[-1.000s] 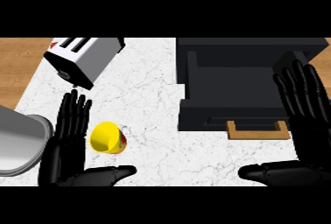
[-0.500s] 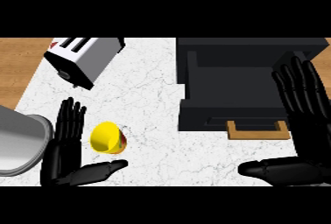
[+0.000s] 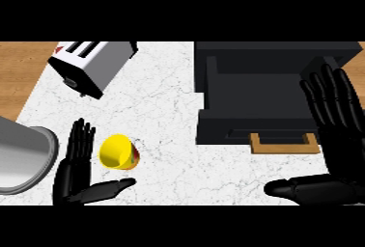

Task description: Pick up the cup, place it into the drawer and close the drawer

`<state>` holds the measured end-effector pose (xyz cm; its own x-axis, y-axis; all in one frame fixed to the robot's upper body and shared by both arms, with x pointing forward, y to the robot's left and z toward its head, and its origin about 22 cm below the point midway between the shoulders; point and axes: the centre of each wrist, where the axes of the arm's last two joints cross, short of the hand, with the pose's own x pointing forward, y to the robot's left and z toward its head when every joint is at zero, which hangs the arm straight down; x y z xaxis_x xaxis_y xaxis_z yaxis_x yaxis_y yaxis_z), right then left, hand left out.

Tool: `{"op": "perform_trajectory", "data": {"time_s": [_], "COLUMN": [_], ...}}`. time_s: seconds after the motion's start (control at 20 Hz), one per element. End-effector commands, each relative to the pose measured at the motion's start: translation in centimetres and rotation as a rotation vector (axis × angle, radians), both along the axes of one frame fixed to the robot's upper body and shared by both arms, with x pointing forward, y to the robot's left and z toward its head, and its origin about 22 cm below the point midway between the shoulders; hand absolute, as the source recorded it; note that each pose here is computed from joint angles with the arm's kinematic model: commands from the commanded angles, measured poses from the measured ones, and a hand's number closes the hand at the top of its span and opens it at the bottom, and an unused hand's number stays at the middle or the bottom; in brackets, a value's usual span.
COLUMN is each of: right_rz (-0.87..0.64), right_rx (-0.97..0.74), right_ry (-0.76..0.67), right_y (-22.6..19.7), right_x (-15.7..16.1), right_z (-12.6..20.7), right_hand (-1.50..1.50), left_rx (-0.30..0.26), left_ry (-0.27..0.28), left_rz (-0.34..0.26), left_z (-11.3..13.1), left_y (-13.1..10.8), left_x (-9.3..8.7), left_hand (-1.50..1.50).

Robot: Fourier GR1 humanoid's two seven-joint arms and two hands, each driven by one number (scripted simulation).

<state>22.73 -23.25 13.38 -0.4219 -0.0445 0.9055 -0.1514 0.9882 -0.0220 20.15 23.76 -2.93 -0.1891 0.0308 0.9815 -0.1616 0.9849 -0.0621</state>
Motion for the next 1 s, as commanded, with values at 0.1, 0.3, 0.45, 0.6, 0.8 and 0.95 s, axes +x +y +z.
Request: {"op": "perform_trajectory", "data": {"time_s": [0.1,0.3,0.45,0.6,0.8,0.95], "right_rz": [0.012,-0.002,0.015,-0.002,0.025,0.031], "right_rx": [0.001,0.024,0.008,-0.003,-0.005,-0.016], "right_ry": [-0.009,0.0,0.005,0.001,0.006,0.01], "right_y": [-0.1,0.4,1.7,-0.4,-0.7,0.0], "right_x": [0.5,1.2,1.0,-0.5,-0.6,-0.1], "right_z": [1.0,0.1,0.6,0.2,-0.6,-0.4], "right_hand": [-1.5,-1.5,-1.5,-1.5,-1.5,-1.5], "left_rx": [-0.001,0.001,-0.022,-0.015,-0.026,-0.026], "left_ry": [0.038,0.044,0.046,0.031,0.031,0.042], "left_rz": [0.004,0.01,0.025,0.048,0.059,0.042], "left_z": [-3.6,-4.1,-5.8,-8.5,-7.2,-8.6], "left_y": [0.8,-0.5,0.6,1.2,3.5,2.4], "left_x": [0.6,1.4,1.7,0.7,2.9,2.4], "left_hand": [-1.5,-1.5,-1.5,-1.5,-1.5,-1.5]}}
